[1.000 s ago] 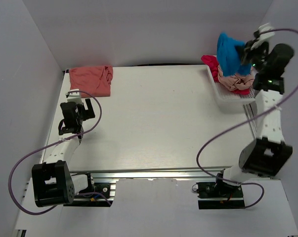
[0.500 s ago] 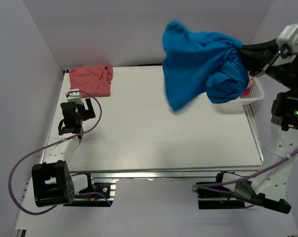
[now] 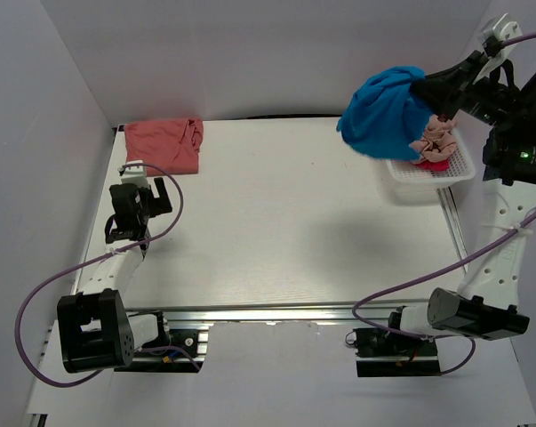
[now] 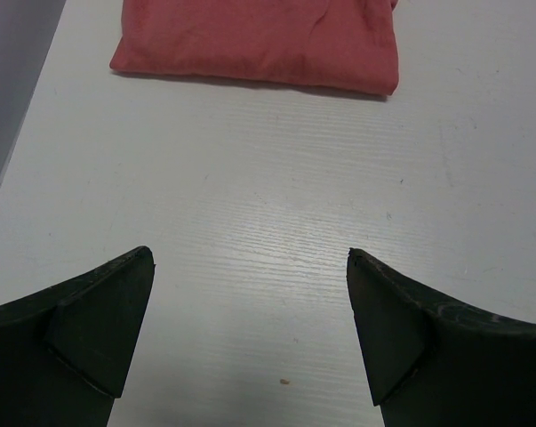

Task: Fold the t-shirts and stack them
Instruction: Move the tshirt to the center of the board, then flatten out the tshirt

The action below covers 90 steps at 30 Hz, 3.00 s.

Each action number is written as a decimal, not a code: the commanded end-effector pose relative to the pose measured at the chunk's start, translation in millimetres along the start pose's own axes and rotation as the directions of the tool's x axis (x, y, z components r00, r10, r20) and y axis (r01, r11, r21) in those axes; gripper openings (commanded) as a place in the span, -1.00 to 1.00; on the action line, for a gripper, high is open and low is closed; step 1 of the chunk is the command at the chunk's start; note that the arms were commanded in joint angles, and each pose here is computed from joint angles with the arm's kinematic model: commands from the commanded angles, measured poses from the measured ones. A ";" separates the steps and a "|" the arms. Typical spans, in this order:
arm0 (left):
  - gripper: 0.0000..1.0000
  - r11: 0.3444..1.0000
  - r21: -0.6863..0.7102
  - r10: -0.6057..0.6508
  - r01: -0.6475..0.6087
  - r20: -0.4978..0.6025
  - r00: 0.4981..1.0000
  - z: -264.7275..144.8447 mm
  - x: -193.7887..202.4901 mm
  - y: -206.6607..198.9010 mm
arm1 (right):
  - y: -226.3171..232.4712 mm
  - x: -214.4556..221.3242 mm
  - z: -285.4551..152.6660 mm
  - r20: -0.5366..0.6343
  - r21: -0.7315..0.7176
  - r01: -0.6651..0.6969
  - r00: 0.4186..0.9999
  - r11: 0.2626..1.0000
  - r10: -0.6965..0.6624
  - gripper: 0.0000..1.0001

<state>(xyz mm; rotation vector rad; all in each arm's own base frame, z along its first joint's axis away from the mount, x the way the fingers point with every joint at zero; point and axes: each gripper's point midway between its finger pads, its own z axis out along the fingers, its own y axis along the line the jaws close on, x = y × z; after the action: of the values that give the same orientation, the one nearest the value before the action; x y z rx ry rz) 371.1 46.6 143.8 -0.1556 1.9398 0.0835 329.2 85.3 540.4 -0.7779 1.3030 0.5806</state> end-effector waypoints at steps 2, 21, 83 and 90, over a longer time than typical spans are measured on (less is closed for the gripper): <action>0.96 1.000 0.023 -0.012 0.012 0.032 0.999 0.4 -16.6 -4.6 | 34.0 12.7 4.7 -0.039 -0.032 0.112 0.993 0.993 -0.113 -1.00; 0.96 0.812 0.584 -0.101 0.014 0.117 0.988 -42.4 -178.9 -203.0 | 122.9 128.1 97.8 -0.213 -0.254 -0.107 0.976 0.961 0.053 -1.00; 0.96 0.748 0.662 0.037 -0.044 0.025 0.999 -35.3 -102.3 -247.8 | 54.2 404.9 216.3 -0.636 -0.079 0.028 0.768 0.996 -0.072 0.76; 0.96 0.759 0.649 0.074 -0.059 0.005 0.997 -27.6 -83.9 -244.2 | 37.6 432.0 250.2 -0.631 -0.081 -0.003 0.774 0.997 -0.049 0.75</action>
<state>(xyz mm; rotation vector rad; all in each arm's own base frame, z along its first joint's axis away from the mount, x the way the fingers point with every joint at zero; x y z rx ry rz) 417.3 -193.7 224.3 0.3580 1.9224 -0.5658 520.5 272.9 98.7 -1.1341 1.9788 0.3349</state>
